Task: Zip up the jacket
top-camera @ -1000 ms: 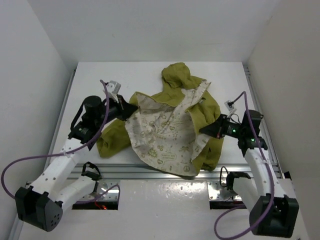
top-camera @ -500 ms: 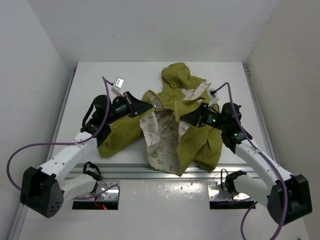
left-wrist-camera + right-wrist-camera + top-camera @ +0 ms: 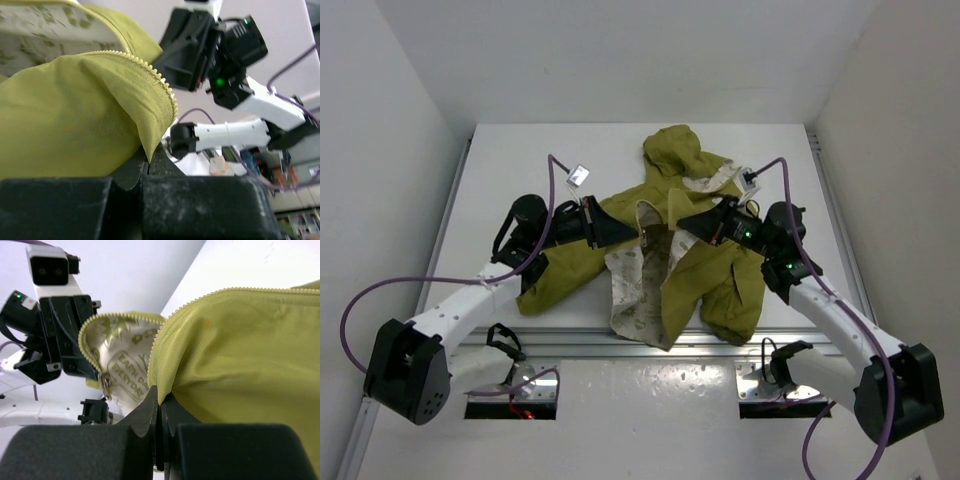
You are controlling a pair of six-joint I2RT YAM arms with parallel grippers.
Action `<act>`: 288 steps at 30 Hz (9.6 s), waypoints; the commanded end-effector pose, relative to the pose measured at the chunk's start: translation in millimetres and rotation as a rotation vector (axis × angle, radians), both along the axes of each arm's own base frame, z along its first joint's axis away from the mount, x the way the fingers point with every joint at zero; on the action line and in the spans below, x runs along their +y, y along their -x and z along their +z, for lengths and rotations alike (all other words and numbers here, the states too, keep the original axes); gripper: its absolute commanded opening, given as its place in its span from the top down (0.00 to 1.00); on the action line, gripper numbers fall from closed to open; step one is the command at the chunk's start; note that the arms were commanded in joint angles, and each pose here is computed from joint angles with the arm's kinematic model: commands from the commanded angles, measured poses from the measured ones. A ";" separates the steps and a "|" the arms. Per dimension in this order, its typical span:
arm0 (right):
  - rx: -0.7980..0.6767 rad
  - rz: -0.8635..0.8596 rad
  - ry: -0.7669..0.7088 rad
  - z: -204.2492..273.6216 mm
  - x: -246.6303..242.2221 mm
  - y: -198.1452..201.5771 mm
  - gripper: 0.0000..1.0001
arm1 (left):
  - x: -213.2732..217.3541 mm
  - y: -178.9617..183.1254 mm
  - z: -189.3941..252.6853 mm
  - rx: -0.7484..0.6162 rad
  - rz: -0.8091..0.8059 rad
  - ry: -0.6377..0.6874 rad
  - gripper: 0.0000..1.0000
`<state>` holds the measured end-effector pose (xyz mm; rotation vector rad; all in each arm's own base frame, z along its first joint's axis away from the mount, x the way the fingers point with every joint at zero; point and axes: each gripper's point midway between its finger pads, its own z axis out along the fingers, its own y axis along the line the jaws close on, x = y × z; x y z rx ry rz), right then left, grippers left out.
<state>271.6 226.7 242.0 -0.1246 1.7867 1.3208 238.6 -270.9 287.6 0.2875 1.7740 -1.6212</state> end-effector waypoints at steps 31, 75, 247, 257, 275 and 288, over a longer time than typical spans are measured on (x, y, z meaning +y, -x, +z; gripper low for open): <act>-0.175 0.116 -0.178 104.3 36.8 18.1 1.00 | -8.1 35.3 52.6 -0.151 -0.179 0.217 1.00; -0.077 0.172 -0.209 109.1 59.0 24.2 1.00 | 8.6 16.4 62.4 -0.069 -0.089 0.290 1.00; -0.037 0.175 -0.166 90.5 65.9 20.6 1.00 | 19.3 14.1 60.5 -0.144 -0.062 0.250 1.00; -0.032 0.160 -0.163 89.7 66.0 16.1 1.00 | 16.3 18.5 58.8 -0.139 -0.090 0.248 1.00; -0.076 0.207 -0.150 90.3 72.2 27.4 1.00 | 14.9 7.6 61.3 -0.122 -0.063 0.260 1.00; -0.094 0.245 -0.137 80.0 72.4 40.1 1.00 | 28.0 -12.7 70.7 -0.142 0.006 0.274 1.00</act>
